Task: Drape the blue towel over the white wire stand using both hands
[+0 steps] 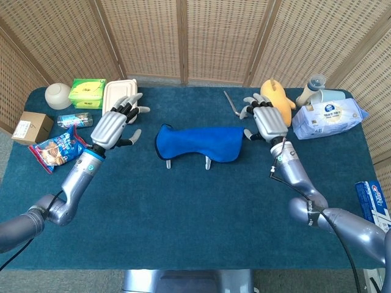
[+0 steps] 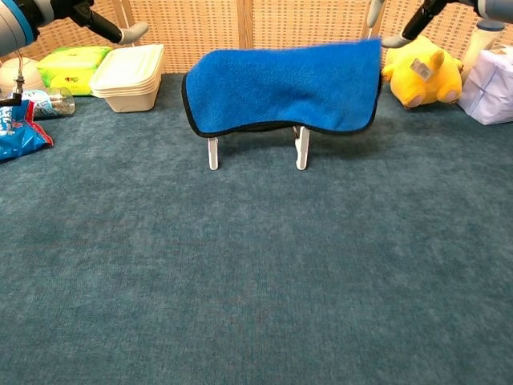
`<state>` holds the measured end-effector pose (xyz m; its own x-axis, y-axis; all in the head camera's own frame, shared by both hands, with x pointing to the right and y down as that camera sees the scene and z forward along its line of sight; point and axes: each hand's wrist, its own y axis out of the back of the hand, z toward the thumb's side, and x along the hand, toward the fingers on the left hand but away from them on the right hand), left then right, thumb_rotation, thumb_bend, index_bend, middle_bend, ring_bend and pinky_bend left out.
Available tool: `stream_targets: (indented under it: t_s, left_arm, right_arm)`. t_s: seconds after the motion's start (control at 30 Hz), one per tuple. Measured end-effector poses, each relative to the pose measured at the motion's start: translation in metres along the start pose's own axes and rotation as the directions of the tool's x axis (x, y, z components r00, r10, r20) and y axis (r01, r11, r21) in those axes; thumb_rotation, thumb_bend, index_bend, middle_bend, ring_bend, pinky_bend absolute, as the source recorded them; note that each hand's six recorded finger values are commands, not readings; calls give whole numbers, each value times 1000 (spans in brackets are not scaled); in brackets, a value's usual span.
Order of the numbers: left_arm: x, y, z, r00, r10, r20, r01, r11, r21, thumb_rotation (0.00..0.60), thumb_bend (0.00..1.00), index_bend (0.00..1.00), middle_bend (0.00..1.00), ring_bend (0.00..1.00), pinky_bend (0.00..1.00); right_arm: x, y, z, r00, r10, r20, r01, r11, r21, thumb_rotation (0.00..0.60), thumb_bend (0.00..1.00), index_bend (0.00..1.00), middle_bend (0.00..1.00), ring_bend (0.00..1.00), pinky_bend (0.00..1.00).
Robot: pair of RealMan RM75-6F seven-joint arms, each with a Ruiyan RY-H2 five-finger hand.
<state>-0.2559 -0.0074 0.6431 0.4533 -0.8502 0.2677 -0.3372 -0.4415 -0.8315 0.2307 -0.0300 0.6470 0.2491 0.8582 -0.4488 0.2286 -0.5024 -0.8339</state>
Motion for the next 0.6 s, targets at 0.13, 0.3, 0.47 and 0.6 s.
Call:
stream_targets:
  t_s: [0.13,0.3,0.47,0.6]
  left_arm:
    - [-1,7,-1,1000,11,-1,-11,1000,2,600,568,172,3,0,0]
    - [-5,17,-2,1000,25,-1,-25,1000,8,600,569,155,1,0,0]
    - [-14,28,-5,999,37,-6,-37,999,14,600,569,152,1,0,0]
    - [-25,37,-8,999,46,-21,-46,999,6,600,568,155,6,0,0]
  right_arm:
    - [3,-2,-3,1000,16,-6,-15,999,52,600,275,359,126,0,0]
    - [7,-3,-6,999,36,-19,-33,992,119,600,263,321,114,0,0]
    - [11,-4,-8,998,51,-32,-44,980,192,600,252,300,108,0,0]
    - [16,-2,-13,998,50,-28,-43,978,204,600,250,296,108,0,0]
